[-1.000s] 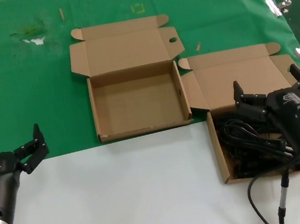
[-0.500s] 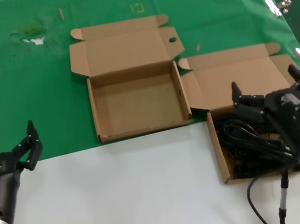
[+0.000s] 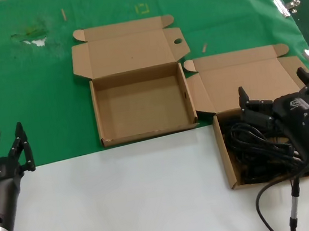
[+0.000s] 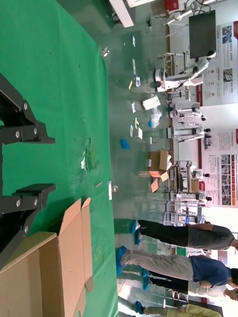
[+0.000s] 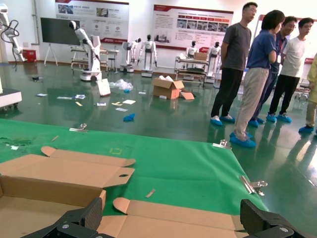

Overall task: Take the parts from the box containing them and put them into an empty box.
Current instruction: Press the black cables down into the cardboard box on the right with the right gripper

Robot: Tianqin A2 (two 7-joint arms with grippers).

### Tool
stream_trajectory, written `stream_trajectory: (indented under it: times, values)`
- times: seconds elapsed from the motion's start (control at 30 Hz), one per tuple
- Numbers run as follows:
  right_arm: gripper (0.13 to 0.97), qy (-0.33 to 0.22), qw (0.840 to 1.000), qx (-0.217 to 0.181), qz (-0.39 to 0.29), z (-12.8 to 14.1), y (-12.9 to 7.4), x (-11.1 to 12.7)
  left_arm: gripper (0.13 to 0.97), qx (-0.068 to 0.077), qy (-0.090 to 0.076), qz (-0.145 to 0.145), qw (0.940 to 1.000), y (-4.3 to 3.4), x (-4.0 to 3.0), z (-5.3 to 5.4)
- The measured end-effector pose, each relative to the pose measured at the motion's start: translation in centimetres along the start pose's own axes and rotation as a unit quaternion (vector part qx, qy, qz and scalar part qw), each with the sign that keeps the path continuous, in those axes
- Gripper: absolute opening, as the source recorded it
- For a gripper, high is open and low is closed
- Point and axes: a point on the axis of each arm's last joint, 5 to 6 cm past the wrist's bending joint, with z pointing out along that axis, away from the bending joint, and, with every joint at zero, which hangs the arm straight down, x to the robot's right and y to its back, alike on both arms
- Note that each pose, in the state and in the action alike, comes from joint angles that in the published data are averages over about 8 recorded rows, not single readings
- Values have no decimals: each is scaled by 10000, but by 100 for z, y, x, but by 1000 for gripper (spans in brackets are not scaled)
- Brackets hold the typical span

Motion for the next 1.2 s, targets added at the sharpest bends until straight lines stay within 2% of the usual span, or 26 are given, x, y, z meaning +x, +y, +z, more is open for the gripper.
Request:
stream_trajectory:
  times: [0.2,0.5,0.73,0.97,1.2]
  values:
    - [966,-135,9999,-15,-104,-14,-41,74,292,0,0,0,10000,0,0,0]
    - [966,-702,9967,-143,-382,-29,-167,271,183,0,0,0,10000,0,0,0]
    - [966,-1319,9884,-237,-715,-3,-394,566,167,0,0,0,10000,0,0,0]
    - [966,-1952,9727,-437,-1172,82,-635,904,141,0,0,0,10000,0,0,0]
    - [966,-2624,9424,-879,-1879,134,-787,1169,140,0,0,0,10000,0,0,0]
